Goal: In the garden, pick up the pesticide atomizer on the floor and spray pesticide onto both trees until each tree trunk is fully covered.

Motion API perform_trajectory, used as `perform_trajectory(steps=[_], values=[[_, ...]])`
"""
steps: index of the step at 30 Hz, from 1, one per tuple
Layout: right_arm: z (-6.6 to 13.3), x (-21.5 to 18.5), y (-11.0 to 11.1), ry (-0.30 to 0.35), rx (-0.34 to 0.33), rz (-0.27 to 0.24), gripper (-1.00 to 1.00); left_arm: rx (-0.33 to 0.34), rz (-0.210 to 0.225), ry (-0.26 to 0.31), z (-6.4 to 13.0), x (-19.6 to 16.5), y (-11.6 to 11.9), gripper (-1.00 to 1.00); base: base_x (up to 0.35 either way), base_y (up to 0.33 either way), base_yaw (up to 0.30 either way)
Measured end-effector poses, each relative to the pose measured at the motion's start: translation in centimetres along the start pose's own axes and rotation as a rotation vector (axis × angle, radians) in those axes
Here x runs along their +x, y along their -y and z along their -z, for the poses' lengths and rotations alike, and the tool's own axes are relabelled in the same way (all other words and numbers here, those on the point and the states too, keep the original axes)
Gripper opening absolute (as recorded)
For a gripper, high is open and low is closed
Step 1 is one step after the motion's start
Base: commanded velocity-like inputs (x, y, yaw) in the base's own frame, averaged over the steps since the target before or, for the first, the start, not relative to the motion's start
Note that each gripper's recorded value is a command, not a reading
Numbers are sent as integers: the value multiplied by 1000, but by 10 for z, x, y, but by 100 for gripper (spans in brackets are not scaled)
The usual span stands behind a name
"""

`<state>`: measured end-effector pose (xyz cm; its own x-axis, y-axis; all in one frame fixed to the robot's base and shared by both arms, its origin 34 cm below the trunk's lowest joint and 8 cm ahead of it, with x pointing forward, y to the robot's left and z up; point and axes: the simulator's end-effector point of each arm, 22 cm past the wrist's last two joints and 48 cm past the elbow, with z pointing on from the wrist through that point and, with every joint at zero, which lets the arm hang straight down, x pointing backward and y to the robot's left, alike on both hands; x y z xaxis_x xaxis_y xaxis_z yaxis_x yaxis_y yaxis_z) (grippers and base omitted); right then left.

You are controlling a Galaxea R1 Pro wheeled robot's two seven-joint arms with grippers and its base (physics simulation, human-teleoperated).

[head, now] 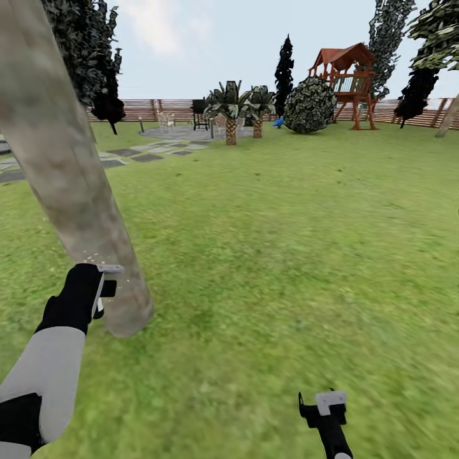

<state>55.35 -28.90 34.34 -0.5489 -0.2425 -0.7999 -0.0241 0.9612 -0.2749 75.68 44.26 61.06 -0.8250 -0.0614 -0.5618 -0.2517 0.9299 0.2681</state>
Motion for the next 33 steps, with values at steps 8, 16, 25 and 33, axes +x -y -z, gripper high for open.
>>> perform_trajectory(steps=[8, 16, 25, 33], values=[[0, 0, -1, 0, 0, -1, 100, -48, 17, -39, -13, 26, -34, -100, 29, -274, 73], [0, -1, -2, 1, -2, -2, 100, -19, 31, -59, -17, 37, -23, -100, 158, -247, 230], [0, 0, -1, 0, -1, -1, 100, -53, 25, -102, -27, 67, -40, -100, 231, -201, 10], [0, 0, -1, 0, -2, -1, 100, -39, 19, -129, -32, 86, -31, -100, 116, -247, 170]])
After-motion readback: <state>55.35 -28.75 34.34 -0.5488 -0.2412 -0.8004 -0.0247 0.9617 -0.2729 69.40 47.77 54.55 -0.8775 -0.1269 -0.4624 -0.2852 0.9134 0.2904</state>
